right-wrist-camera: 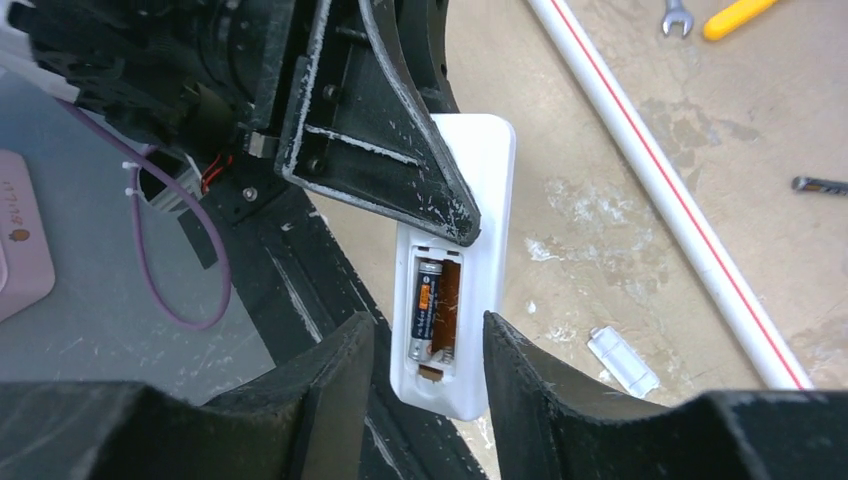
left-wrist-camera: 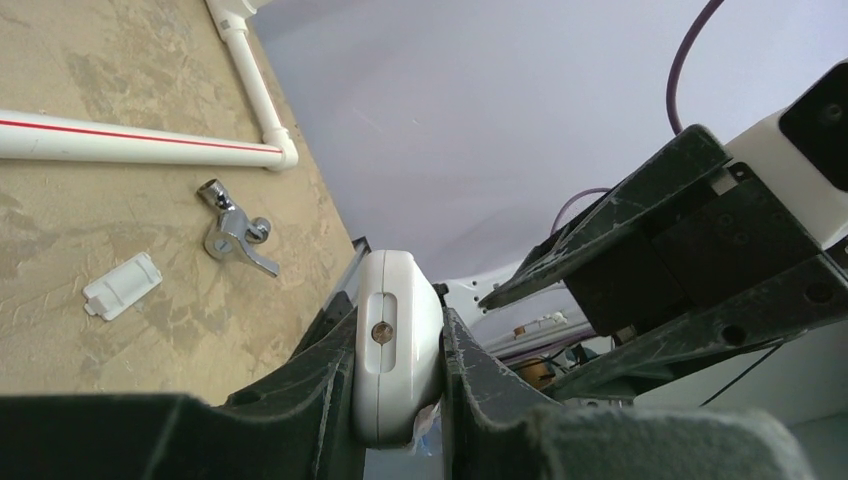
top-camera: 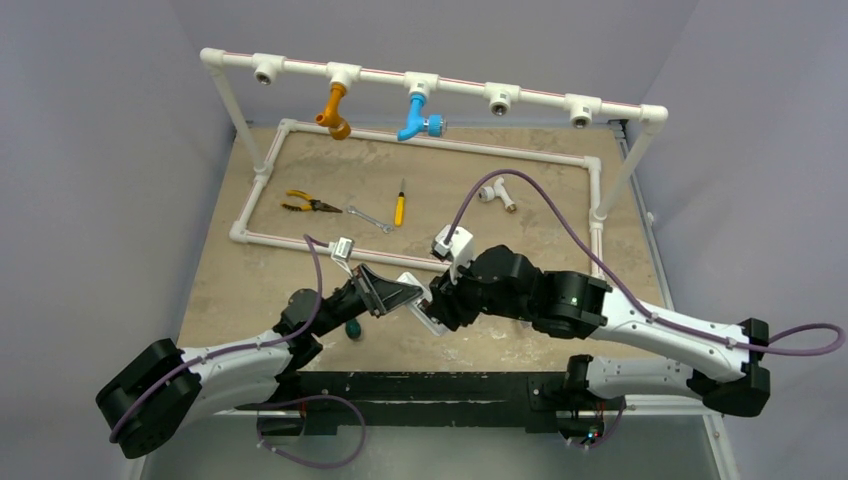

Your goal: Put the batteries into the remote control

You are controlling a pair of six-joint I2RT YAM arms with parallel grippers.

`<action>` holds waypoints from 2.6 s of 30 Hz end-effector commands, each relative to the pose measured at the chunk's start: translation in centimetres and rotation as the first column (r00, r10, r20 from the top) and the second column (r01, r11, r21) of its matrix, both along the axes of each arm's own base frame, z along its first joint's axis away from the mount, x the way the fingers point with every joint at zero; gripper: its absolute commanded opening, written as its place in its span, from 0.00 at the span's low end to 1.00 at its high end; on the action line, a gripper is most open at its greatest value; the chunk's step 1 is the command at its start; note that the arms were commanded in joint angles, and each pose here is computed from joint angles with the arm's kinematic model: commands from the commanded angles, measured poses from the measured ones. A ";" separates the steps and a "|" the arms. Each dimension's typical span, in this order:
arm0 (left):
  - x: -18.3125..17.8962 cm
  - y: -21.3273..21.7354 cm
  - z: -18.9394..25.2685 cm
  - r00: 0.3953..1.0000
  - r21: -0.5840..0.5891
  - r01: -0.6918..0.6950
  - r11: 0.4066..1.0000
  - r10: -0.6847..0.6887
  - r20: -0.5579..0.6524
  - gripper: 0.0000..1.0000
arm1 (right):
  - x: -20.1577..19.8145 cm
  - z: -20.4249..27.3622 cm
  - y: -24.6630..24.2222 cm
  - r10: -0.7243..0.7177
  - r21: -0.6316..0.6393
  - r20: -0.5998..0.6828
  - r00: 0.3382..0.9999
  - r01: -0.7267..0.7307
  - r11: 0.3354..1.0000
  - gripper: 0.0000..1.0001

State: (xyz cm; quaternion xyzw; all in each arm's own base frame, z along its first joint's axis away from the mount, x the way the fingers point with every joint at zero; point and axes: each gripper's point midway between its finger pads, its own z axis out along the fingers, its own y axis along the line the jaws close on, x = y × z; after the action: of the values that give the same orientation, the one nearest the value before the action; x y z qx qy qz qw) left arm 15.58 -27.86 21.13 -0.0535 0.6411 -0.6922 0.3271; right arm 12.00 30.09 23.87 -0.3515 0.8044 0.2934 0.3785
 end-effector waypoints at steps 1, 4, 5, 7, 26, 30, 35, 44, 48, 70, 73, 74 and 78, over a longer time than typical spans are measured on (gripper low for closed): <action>-1.2 -0.5 1.2 0.997 -0.027 0.071 0.997 -0.070 0.029 0.00 | -0.4 3.2 -0.9 0.105 0.050 0.143 0.984 -0.113 0.992 0.44; -1.9 -0.8 1.2 0.992 -0.022 0.122 0.992 -0.121 0.032 0.00 | -2.1 3.5 -1.4 0.330 -0.016 0.287 0.899 -0.340 0.940 0.46; -2.1 -0.9 1.2 0.990 -0.021 0.137 0.990 -0.136 0.033 0.00 | -2.9 3.4 -1.6 0.402 -0.040 0.322 0.857 -0.412 0.910 0.46; -2.6 -1.0 1.0 0.987 -0.017 0.160 0.987 -0.159 0.034 0.00 | -4.9 3.2 -2.2 0.563 -0.102 0.390 0.729 -0.574 0.813 0.44; -3.9 -2.0 1.1 0.965 0.010 0.259 0.966 -0.259 0.041 0.00 | -7.8 -1.1 -0.5 0.813 -0.286 0.485 0.321 -0.821 0.494 0.34; -4.0 -2.0 1.1 0.965 0.009 0.260 0.966 -0.260 0.042 0.00 | -7.2 -1.9 0.1 0.810 -0.299 0.484 0.330 -0.808 0.508 0.31; -4.1 -1.9 1.2 0.964 0.005 0.264 0.965 -0.264 0.044 0.00 | -6.7 -2.6 0.4 0.809 -0.308 0.478 0.343 -0.797 0.520 0.31; -4.1 -1.9 1.4 0.963 0.000 0.266 0.964 -0.266 0.050 0.00 | -5.7 -3.6 0.3 0.802 -0.341 0.471 0.366 -0.764 0.549 0.28; -4.1 -1.9 1.3 0.963 0.000 0.264 0.964 -0.264 0.050 0.00 | -5.5 -3.8 0.2 0.805 -0.351 0.465 0.369 -0.757 0.550 0.27; -4.2 -1.8 1.4 0.963 -0.014 0.266 0.964 -0.265 0.047 0.00 | -4.8 -5.2 0.0 0.803 -0.377 0.444 0.397 -0.730 0.569 0.23; -4.2 -1.7 1.4 0.964 -0.019 0.263 0.965 -0.262 0.046 0.00 | -4.5 -5.2 0.1 0.800 -0.381 0.446 0.402 -0.723 0.576 0.23; -4.3 -1.7 1.5 0.964 -0.022 0.264 0.964 -0.263 0.046 0.00 | -4.5 -5.2 0.1 0.798 -0.382 0.447 0.404 -0.721 0.578 0.22; -4.3 -1.7 1.7 0.963 -0.034 0.265 0.964 -0.264 0.048 0.00 | -4.3 -5.3 0.3 0.790 -0.378 0.454 0.411 -0.714 0.589 0.21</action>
State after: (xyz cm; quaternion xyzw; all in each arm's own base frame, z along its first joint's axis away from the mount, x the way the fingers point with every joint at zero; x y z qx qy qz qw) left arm 11.86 -29.56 19.29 0.0223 0.6720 -0.7041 0.2282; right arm 6.58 30.08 18.97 -0.7751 0.4098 0.2772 0.3930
